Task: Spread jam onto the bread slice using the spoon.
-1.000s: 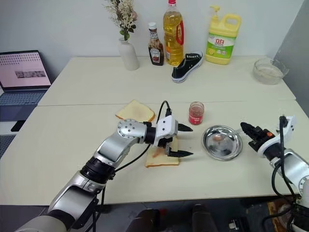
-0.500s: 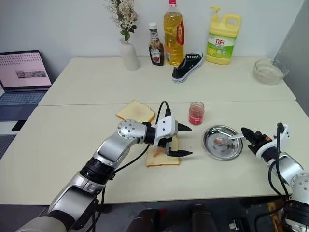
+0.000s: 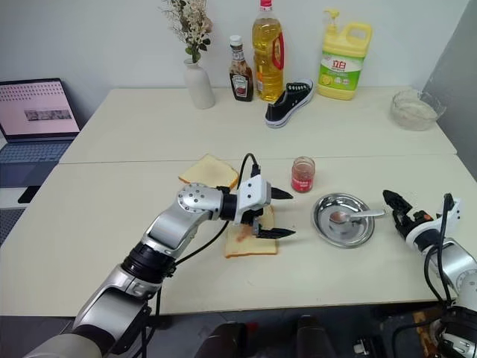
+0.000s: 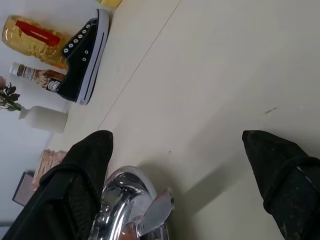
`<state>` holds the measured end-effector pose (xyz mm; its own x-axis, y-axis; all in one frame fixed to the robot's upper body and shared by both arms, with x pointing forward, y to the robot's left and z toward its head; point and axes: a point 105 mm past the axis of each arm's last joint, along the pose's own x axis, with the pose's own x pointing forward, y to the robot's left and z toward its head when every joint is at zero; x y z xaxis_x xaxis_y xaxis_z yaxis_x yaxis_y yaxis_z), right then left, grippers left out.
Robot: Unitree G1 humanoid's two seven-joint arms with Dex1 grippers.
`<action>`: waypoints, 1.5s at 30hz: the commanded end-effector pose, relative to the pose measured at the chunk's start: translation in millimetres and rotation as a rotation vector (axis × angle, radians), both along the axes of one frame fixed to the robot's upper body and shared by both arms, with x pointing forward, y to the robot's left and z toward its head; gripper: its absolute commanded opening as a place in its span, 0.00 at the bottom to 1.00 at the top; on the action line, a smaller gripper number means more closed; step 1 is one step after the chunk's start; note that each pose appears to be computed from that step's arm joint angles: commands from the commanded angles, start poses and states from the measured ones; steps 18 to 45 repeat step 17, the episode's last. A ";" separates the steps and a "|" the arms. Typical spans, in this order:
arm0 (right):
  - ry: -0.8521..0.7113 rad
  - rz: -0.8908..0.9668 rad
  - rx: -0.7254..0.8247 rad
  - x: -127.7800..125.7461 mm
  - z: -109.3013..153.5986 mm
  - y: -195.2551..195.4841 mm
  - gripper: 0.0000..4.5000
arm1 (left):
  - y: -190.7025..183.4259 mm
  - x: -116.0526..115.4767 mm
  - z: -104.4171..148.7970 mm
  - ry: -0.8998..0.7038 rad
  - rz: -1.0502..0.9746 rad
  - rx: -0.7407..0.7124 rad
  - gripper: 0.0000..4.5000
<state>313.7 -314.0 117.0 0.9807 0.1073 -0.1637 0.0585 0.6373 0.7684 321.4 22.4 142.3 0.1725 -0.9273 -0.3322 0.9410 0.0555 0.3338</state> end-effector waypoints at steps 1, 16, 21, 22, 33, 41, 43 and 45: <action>-0.048 0.016 -0.258 -8.5 41.8 -11.8 0.99 | 32.2 4.4 15.8 -0.035 0.041 0.011 1.00; -0.202 0.978 -1.151 -51.0 78.3 119.9 0.99 | 195.9 3.1 57.8 0.057 0.438 0.089 1.00; -0.204 0.994 -1.173 -50.4 75.7 121.5 0.99 | 197.1 2.5 58.4 0.052 0.445 0.088 1.00; -0.204 0.994 -1.173 -50.4 75.7 121.5 0.99 | 197.1 2.5 58.4 0.052 0.445 0.088 1.00; -0.204 0.994 -1.173 -50.4 75.7 121.5 0.99 | 197.1 2.5 58.4 0.052 0.445 0.088 1.00; -0.204 0.994 -1.173 -50.4 75.7 121.5 0.99 | 197.1 2.5 58.4 0.052 0.445 0.088 1.00; -0.204 0.994 -1.173 -50.4 75.7 121.5 0.99 | 197.1 2.5 58.4 0.052 0.445 0.088 1.00; -0.204 0.994 -1.173 -50.4 75.7 121.5 0.99 | 197.1 2.5 58.4 0.052 0.445 0.088 1.00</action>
